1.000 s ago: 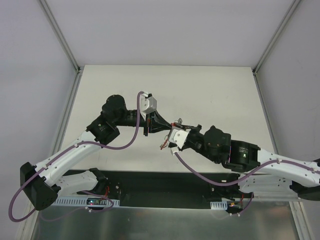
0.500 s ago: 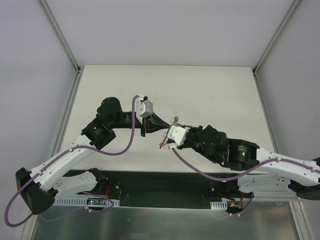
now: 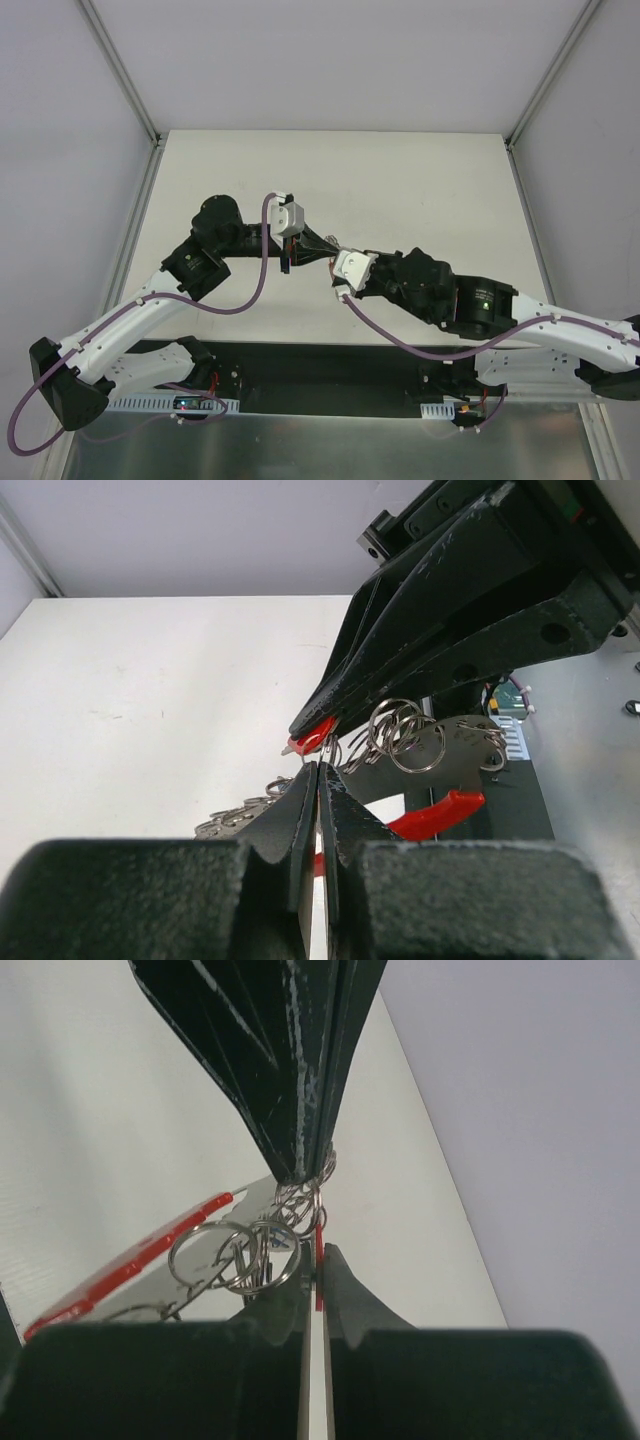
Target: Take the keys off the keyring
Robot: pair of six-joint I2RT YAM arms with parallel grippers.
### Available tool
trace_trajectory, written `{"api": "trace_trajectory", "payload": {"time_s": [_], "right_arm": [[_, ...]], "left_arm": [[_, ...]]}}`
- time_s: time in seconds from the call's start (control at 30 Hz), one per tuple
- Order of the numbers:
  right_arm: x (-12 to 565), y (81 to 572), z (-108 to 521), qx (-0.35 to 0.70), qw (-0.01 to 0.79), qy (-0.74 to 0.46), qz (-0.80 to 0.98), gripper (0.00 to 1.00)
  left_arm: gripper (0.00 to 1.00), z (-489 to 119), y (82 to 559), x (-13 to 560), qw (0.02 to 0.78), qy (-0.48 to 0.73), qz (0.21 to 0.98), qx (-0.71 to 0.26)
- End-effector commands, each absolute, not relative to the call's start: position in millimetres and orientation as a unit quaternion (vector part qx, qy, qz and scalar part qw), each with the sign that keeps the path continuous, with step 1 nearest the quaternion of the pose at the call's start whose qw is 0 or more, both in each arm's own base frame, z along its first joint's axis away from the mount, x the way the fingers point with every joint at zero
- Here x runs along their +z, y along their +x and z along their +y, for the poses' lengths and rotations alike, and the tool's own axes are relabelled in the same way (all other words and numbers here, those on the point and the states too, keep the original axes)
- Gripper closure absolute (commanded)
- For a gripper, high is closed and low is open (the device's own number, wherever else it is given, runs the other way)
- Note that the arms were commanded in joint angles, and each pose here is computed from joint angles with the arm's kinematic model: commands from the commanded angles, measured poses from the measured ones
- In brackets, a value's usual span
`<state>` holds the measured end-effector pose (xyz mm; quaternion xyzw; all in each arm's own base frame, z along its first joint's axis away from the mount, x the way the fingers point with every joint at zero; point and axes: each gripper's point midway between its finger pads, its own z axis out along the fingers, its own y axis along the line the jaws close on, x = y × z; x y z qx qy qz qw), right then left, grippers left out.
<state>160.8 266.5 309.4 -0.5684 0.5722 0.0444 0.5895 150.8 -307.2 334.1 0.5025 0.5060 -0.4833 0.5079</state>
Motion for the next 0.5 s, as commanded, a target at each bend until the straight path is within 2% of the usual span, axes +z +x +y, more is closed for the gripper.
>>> {"api": "trace_trajectory", "payload": {"time_s": [0.0,0.47], "right_arm": [[345,162,277,0.066,0.62,-0.547,0.559,0.99],[361,173,274,0.021,0.633,-0.553,0.542,0.99]], "left_arm": [[1.0,-309,152,347,0.534,0.509,0.481,-0.473],[1.0,-312,154,331,0.507,0.504,0.509,-0.48]]}}
